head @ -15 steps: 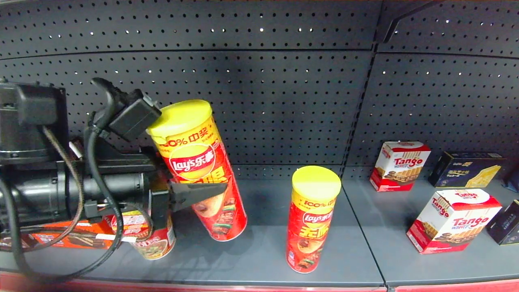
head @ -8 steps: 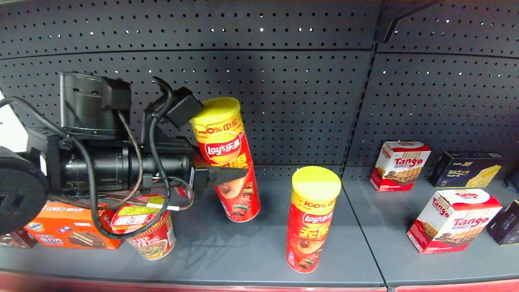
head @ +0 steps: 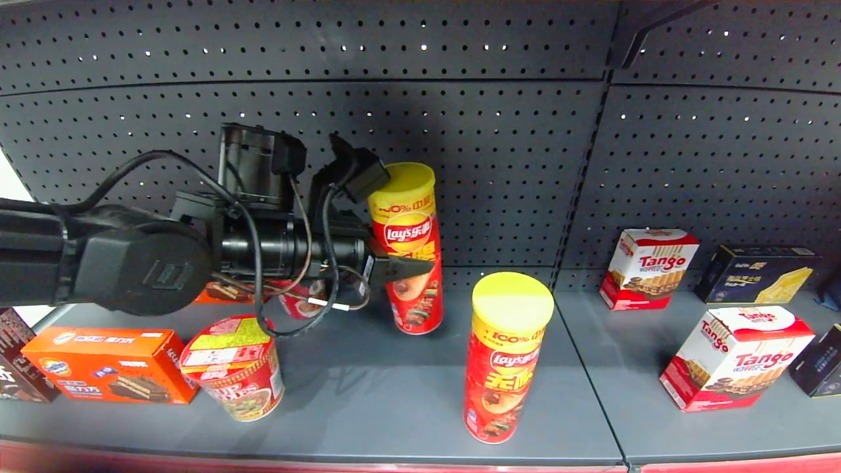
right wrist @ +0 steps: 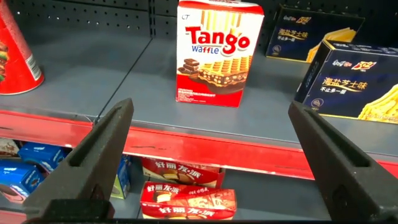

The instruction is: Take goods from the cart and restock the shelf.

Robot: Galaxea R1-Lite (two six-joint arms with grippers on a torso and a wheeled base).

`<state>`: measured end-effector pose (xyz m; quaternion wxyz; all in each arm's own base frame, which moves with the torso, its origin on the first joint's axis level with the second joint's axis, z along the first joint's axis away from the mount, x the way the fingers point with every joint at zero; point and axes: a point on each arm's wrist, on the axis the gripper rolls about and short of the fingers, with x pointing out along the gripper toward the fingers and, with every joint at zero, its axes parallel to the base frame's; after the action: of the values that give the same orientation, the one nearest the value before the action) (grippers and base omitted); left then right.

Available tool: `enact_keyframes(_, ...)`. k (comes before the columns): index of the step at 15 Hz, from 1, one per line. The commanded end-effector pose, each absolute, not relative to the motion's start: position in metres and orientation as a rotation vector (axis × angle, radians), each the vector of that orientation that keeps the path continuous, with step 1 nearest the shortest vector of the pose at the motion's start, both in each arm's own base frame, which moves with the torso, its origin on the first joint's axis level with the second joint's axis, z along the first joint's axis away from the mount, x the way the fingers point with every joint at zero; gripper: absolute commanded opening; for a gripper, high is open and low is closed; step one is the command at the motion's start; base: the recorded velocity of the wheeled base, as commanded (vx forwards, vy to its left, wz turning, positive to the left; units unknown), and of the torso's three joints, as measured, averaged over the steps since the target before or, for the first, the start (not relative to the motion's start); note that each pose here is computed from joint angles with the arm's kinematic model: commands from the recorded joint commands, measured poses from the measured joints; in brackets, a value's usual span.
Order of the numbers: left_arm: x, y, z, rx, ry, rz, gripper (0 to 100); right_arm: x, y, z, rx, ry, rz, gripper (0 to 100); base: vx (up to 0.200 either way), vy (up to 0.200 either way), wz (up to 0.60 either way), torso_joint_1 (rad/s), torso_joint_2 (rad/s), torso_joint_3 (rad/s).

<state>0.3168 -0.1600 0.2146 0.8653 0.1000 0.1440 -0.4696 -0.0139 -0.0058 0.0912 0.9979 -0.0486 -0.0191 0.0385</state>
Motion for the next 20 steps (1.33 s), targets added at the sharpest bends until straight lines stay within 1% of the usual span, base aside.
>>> enact_keyframes(1,0.337,-0.178,0.199,0.225,0.32,-1.008,0,-0.014,-0.006,0.091,-0.099,-0.036,0.076,100,0.0,0.0,0.0,0.0,0.0,0.0)
enact_keyframes(3,0.348,-0.185,0.191,0.258,0.312,-1.022,0,-0.014,-0.006,0.092,-0.098,-0.04,0.073,100,0.0,0.0,0.0,0.0,0.0,0.0)
enact_keyframes(6,0.355,-0.199,0.182,0.264,0.318,-1.044,0,-0.014,-0.006,0.094,-0.095,-0.055,0.069,100,0.0,0.0,0.0,0.0,0.0,0.0)
enact_keyframes(9,0.362,-0.206,0.183,0.266,0.301,-1.05,0,-0.014,-0.006,0.093,-0.096,-0.054,0.069,100,0.0,0.0,0.0,0.0,0.0,0.0)
enact_keyframes(12,0.366,-0.208,0.182,0.268,0.311,-1.052,0,-0.014,-0.006,0.093,-0.096,-0.051,0.07,100,0.0,0.0,0.0,0.0,0.0,0.0)
enact_keyframes(15,0.375,-0.211,0.18,0.307,0.304,-1.057,0,-0.014,-0.006,0.094,-0.095,-0.055,0.069,100,0.0,0.0,0.0,0.0,0.0,0.0)
enact_keyframes(18,0.377,-0.212,0.181,0.311,0.311,-1.058,0,-0.014,-0.006,0.094,-0.095,-0.055,0.069,100,0.0,0.0,0.0,0.0,0.0,0.0)
enact_keyframes(20,0.379,-0.213,0.175,0.311,0.326,-1.058,0,-0.014,-0.006,0.093,-0.096,-0.054,0.069,100,0.0,0.0,0.0,0.0,0.0,0.0)
